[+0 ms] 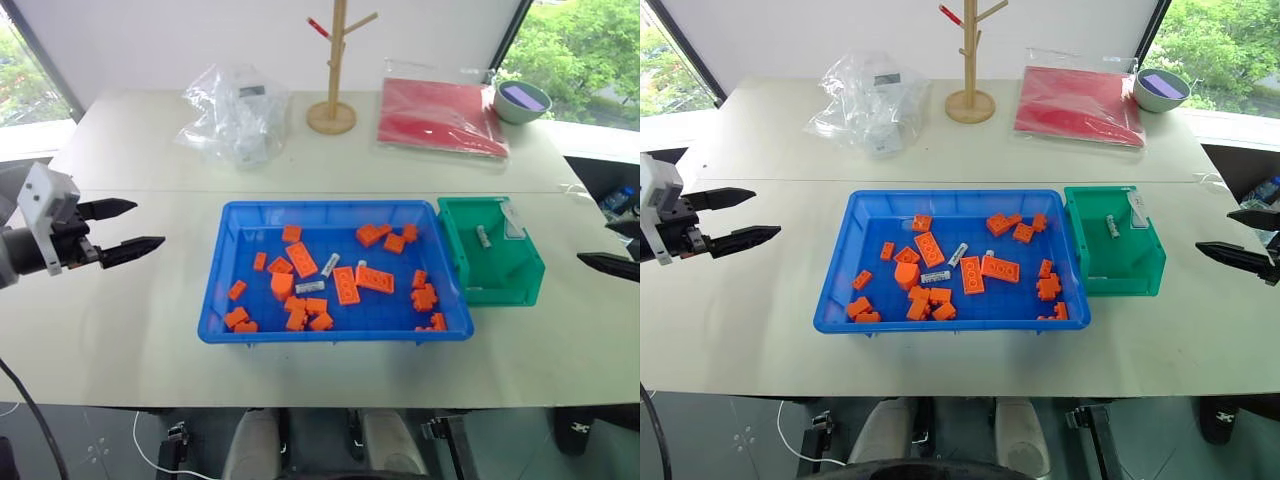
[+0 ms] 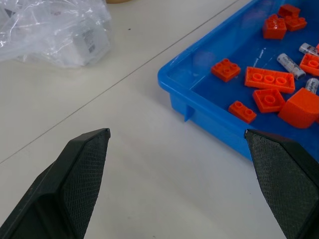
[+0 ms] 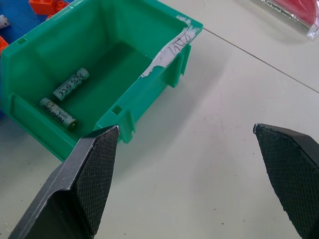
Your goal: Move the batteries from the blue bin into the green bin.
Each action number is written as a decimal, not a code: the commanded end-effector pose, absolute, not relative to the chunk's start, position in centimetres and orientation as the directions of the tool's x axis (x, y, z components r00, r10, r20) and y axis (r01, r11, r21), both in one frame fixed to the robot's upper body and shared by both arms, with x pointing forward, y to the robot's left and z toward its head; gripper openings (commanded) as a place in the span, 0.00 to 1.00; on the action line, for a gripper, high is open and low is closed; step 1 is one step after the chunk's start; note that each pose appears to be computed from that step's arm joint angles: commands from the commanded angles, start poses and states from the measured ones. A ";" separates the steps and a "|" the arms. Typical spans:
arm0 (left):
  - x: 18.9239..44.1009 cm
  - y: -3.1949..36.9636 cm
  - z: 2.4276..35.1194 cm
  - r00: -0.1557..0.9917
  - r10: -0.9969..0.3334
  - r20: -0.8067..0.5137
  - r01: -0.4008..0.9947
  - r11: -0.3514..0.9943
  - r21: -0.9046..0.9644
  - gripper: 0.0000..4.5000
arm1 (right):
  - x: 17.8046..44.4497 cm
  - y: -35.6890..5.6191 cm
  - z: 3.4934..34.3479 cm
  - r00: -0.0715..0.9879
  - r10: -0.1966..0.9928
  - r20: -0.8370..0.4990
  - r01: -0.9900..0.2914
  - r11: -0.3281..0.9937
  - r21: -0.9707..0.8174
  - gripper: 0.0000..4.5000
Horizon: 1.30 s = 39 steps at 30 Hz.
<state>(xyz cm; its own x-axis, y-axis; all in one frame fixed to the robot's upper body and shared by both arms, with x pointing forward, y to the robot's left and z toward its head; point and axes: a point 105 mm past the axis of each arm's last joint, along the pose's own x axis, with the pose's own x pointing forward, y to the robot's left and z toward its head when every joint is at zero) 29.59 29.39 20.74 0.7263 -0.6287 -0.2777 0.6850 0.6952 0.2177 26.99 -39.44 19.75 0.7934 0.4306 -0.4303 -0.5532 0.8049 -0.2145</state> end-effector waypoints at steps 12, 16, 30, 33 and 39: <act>30.1 29.3 22.5 0.755 -0.611 -0.238 0.655 0.692 0.303 1.00 | 27.6 -40.8 20.9 0.846 0.380 -0.374 -0.491 0.829 -0.267 0.99; 30.1 28.4 22.7 0.744 -0.635 -0.209 0.667 0.688 0.286 1.00 | 28.3 -40.8 22.1 0.859 0.375 -0.348 -0.479 0.829 -0.288 0.99; 26.1 19.9 22.5 0.376 -0.873 -0.310 0.922 0.320 0.217 1.00 | 33.4 -23.1 27.7 0.553 0.772 -0.314 -0.816 0.425 -0.391 0.99; 25.8 18.7 21.9 0.342 -0.874 -0.345 0.930 0.262 0.258 1.00 | 33.0 -16.6 26.6 0.391 0.856 -0.338 -0.894 0.267 -0.360 0.99; 25.6 18.0 20.6 0.316 -0.862 -0.397 0.936 0.216 0.278 1.00 | 32.3 -8.5 23.4 0.224 0.906 -0.358 -0.953 0.127 -0.276 0.99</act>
<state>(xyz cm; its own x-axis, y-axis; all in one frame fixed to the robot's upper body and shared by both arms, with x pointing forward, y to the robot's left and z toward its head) 25.86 18.23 20.22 0.3188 -0.8665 -0.3841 0.9419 0.2445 0.2301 32.46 -9.21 22.43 0.2091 0.9072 -0.3650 -0.9641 0.1287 -0.2323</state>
